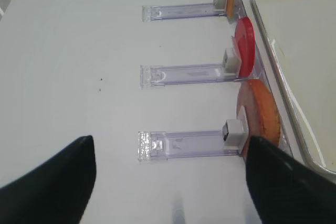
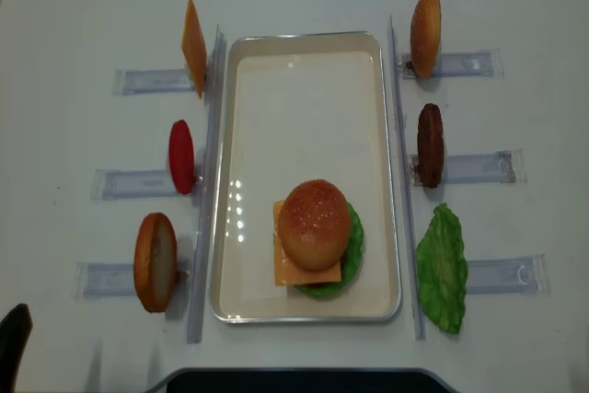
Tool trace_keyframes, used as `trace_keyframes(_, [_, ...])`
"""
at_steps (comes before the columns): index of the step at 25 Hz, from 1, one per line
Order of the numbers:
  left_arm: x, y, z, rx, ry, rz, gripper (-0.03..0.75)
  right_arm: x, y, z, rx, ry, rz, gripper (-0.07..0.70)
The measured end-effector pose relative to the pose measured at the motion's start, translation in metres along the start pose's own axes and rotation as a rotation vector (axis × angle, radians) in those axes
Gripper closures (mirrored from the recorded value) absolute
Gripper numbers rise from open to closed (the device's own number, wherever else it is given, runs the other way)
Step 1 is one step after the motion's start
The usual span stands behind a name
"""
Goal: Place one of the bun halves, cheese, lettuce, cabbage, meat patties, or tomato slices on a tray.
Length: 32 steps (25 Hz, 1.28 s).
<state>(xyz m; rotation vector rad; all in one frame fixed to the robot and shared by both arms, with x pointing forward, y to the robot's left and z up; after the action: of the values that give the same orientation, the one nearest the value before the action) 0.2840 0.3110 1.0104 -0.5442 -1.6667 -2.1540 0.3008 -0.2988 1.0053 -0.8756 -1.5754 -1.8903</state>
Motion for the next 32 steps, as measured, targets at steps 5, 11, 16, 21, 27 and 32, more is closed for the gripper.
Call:
trace_keyframes(5, [0.000, 0.000, 0.000, 0.000, 0.000, 0.000, 0.022, 0.016, -0.005, 0.000, 0.001, 0.033, -0.174, 0.108])
trace_keyframes(11, [0.000, 0.000, 0.000, 0.000, 0.000, 0.000, 0.022, 0.019, -0.011, 0.000, 0.001, 0.053, -0.291, 0.108])
trace_keyframes(16, [0.000, 0.000, 0.000, 0.000, 0.000, 0.000, 0.022, 0.020, -0.010, 0.000, 0.000, 0.058, -0.301, 0.108])
trace_keyframes(21, [0.000, 0.000, 0.000, 0.000, 0.000, 0.000, 0.022, 0.020, -0.010, 0.001, -0.001, 0.061, -0.300, 0.108])
trace_keyframes(27, [0.000, 0.000, 0.000, 0.000, 0.000, 0.000, 0.022, 0.020, -0.010, 0.001, -0.001, 0.062, -0.303, 0.108])
trace_keyframes(32, [0.000, 0.000, 0.000, 0.000, 0.000, 0.000, 0.022, 0.020, -0.010, 0.001, -0.001, 0.062, -0.303, 0.108])
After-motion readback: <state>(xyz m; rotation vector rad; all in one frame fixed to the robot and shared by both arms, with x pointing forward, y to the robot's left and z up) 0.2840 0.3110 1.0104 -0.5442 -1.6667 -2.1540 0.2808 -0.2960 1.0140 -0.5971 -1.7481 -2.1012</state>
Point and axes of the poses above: a point on each arm's last joint axis where the gripper is mounted, x pointing back along that axis away from the gripper, z along the wrist's bending axis when the last joint is at zero, y = z × x, the point moved 6 cm from there along -x, pointing out along that axis toward the gripper, and after that the axes turned 11 degrees about -x, right-handed, at the moved point
